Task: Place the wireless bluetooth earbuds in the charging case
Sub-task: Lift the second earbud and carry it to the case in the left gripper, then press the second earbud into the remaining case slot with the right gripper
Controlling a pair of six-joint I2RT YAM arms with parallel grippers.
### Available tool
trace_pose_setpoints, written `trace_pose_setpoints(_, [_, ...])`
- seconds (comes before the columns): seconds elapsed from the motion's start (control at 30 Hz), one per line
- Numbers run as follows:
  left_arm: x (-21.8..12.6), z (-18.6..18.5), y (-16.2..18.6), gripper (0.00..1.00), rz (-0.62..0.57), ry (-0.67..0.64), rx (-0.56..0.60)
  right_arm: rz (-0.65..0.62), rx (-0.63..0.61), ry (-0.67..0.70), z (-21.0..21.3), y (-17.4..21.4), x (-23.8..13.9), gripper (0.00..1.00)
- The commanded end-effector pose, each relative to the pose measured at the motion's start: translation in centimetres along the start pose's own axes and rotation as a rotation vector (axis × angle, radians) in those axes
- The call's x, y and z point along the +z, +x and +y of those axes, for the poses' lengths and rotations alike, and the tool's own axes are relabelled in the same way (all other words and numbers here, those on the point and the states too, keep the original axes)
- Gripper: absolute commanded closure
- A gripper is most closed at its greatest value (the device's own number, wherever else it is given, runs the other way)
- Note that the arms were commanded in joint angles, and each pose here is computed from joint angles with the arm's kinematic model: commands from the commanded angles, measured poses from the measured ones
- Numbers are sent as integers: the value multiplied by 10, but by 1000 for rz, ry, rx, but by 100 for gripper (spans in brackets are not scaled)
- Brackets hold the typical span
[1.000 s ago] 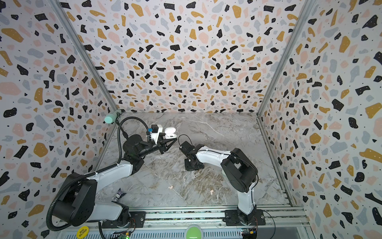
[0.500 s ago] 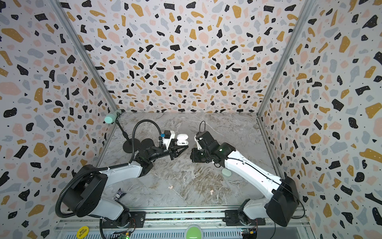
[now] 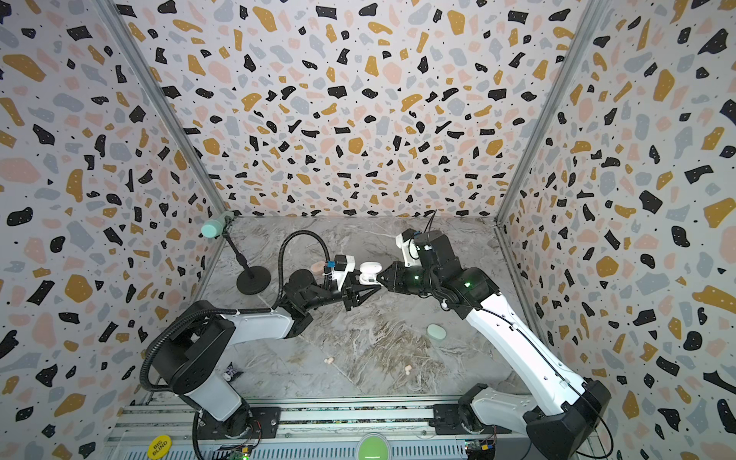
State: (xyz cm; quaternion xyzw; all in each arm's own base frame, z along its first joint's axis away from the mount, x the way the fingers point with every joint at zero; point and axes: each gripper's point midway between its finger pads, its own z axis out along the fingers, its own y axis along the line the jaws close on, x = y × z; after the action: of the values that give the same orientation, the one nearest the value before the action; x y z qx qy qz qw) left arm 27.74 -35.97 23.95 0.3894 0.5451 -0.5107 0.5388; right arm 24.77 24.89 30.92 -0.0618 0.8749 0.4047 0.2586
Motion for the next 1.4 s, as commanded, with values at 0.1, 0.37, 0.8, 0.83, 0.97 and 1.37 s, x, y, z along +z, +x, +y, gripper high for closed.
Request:
trace_pose_setpoints(0.1, [13,-18,-39,96,-130,84,74,-32,-18,-115,22,-13,-5,87])
trace_pose_setpoints(0.37, [20,-26,-44,96,-160,111,70,-25,9,-148,20,-8,2,87])
trace_pose_setpoints(0.8, [25,-40,-48,96,-181,141,70,-35,24,-149,15,-8,8,87])
trace_pose_setpoints(0.83, [24,-41,-49,96,-183,140,70,-35,28,-146,13,-8,9,87])
trace_pose_setpoints(0.97, [23,-42,-50,96,-186,137,69,-25,38,-142,11,-4,10,87])
trace_pose_setpoints(1.37, [22,-40,-52,96,-190,128,72,-25,46,-96,4,0,3,73])
